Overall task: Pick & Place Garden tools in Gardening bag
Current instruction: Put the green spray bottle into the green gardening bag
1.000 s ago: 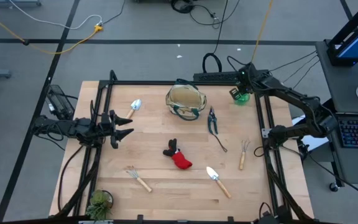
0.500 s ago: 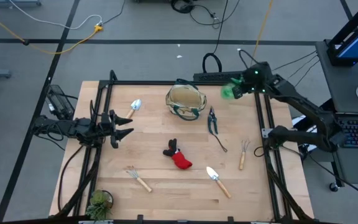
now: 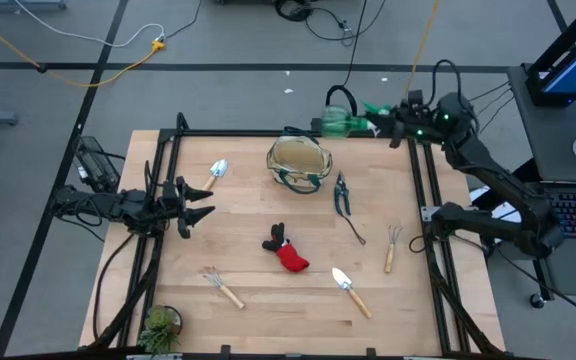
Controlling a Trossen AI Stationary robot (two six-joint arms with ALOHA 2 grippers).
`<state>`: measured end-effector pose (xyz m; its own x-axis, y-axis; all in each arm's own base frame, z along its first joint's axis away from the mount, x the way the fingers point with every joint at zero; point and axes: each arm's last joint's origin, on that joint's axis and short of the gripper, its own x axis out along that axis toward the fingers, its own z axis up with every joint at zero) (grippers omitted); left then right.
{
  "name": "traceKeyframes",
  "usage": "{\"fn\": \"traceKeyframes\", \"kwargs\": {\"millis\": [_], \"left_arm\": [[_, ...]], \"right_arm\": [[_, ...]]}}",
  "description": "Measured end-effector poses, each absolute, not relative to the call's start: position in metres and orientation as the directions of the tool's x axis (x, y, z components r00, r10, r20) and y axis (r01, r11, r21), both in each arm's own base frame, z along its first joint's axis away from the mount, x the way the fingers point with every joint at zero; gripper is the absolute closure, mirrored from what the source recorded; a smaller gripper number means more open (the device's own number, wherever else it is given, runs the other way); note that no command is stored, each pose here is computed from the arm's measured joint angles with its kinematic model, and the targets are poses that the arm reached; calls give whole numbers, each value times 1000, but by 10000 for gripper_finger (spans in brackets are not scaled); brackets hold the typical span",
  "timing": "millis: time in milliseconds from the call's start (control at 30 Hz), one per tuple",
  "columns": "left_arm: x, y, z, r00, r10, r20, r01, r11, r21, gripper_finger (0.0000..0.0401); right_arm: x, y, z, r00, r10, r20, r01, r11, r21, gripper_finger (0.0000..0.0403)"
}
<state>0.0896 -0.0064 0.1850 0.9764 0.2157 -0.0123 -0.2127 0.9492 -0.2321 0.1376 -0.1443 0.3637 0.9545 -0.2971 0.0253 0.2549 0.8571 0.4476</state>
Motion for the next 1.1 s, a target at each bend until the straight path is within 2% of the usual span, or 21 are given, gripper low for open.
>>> {"fn": "traceKeyframes", "kwargs": {"millis": [167,433,600,833,1100], "left_arm": [[90,-6,185,976,216,-12,-213,949,-232,160],[90,-6,185,976,216,-12,-213,949,-232,160],[90,-6,185,976,216,-12,-212,948,-236,160],[90,-6,185,976,216,-11,-212,948,-237,160],[90,-6,185,976,216,-12,-212,948,-236,160]], "right_arm": [[156,-139,368,976,-195,97,139,900,413,363],[188,-141,357,992,-106,75,69,919,387,362],[206,-146,367,996,-77,36,62,948,311,364],[236,-150,379,990,-33,-134,58,980,188,361],[264,-154,369,922,-98,-375,133,988,71,359]]}}
